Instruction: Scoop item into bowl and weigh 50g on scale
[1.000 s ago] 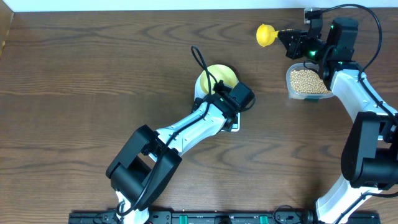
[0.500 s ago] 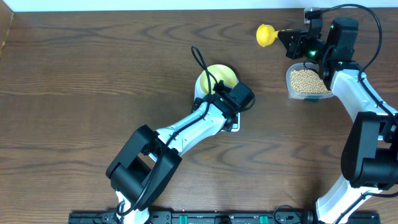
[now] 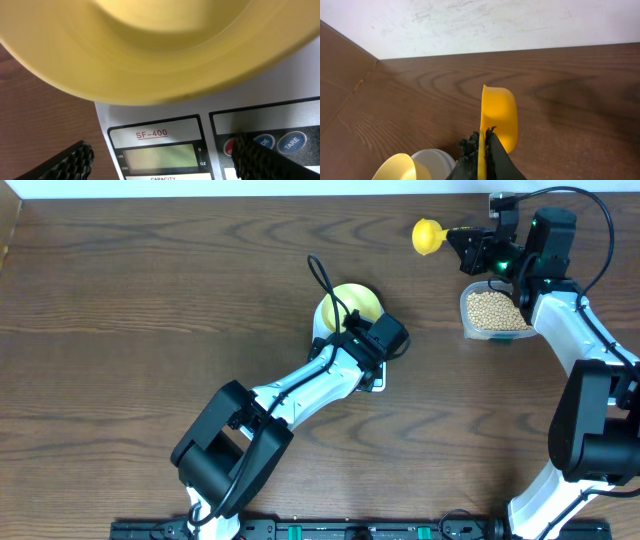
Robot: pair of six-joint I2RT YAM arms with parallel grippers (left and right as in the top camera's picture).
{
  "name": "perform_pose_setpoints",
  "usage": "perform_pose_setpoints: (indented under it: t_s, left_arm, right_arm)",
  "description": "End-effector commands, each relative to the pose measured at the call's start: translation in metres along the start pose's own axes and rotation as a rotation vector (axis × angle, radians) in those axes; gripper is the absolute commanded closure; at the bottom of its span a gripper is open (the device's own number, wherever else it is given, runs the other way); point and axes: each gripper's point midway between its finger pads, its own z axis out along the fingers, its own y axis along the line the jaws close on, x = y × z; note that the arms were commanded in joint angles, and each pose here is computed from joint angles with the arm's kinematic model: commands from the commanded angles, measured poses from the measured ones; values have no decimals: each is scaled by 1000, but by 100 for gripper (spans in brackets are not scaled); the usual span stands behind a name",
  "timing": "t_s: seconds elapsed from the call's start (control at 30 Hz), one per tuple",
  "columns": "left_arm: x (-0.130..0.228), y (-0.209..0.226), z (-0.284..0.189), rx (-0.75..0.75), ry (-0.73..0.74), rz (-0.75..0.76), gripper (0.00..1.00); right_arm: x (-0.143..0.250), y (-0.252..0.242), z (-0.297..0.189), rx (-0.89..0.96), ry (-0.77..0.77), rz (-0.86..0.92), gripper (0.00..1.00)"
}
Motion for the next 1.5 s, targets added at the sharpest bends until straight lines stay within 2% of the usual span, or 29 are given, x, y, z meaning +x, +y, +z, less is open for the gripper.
perform_pose_setpoints:
  t_s: [0.0,0.6,0.83,1.27,1.37,1.47]
  left_arm:
    - [14,1,18,-30,50,34,9]
    - [14,1,19,-30,53,53,9]
    - [-8,4,-12,5,-29,37,9]
    - [-23,27,-78,55,-140,-15,9]
    - [-22,30,-100,134,-149,-35,9]
    - [-20,33,-113,221,-146,11,9]
  right_arm:
    - [-10,1,-3,1,-18,-30,99]
    - [-10,1,-2,1,-17,-30,99]
    - [-10,1,-3,1,-18,-30,99]
    - [-10,1,-3,1,-18,-30,99]
    - [-10,1,-3,1,-18,-30,99]
    - [-10,1,-3,2,-18,-34,99]
